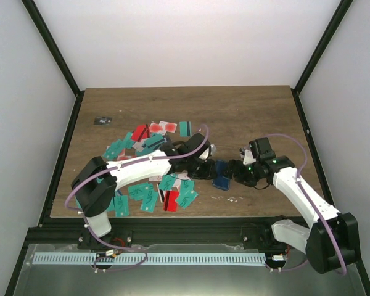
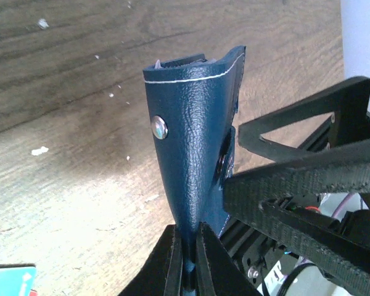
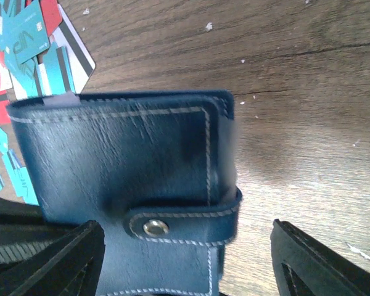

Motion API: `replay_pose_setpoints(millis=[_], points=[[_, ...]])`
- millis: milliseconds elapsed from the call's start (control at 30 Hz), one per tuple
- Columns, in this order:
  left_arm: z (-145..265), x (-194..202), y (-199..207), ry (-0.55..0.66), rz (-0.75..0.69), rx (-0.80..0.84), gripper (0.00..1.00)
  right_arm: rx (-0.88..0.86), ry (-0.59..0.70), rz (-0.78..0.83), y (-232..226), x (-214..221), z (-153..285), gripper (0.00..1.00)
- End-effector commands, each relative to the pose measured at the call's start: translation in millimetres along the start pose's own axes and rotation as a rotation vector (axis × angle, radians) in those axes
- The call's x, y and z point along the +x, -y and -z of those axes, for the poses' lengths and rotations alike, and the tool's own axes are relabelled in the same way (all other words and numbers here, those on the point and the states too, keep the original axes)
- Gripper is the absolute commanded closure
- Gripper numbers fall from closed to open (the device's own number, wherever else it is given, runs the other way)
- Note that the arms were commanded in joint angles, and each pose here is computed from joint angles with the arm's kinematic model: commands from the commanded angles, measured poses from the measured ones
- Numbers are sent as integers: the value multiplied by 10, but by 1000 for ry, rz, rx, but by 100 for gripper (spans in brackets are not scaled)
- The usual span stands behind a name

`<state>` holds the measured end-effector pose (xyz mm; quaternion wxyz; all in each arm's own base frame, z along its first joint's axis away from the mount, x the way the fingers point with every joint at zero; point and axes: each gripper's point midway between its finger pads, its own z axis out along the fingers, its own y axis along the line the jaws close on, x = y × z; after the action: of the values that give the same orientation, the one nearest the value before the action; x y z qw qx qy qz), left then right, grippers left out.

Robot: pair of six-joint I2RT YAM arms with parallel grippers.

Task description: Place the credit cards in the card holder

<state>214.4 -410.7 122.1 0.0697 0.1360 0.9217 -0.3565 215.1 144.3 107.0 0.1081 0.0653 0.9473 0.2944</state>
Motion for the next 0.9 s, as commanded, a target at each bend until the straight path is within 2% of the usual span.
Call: replay_pose_setpoints(millis=[0, 433, 867], points=[[120, 66, 195, -9, -44, 11, 96, -49, -1, 42, -136, 8, 71, 26], [281, 8, 399, 13, -79, 15, 96, -55, -25, 33, -62, 159, 35, 37], [373, -36, 563, -7, -151, 32, 96, -24, -26, 5, -23, 110, -24, 36]])
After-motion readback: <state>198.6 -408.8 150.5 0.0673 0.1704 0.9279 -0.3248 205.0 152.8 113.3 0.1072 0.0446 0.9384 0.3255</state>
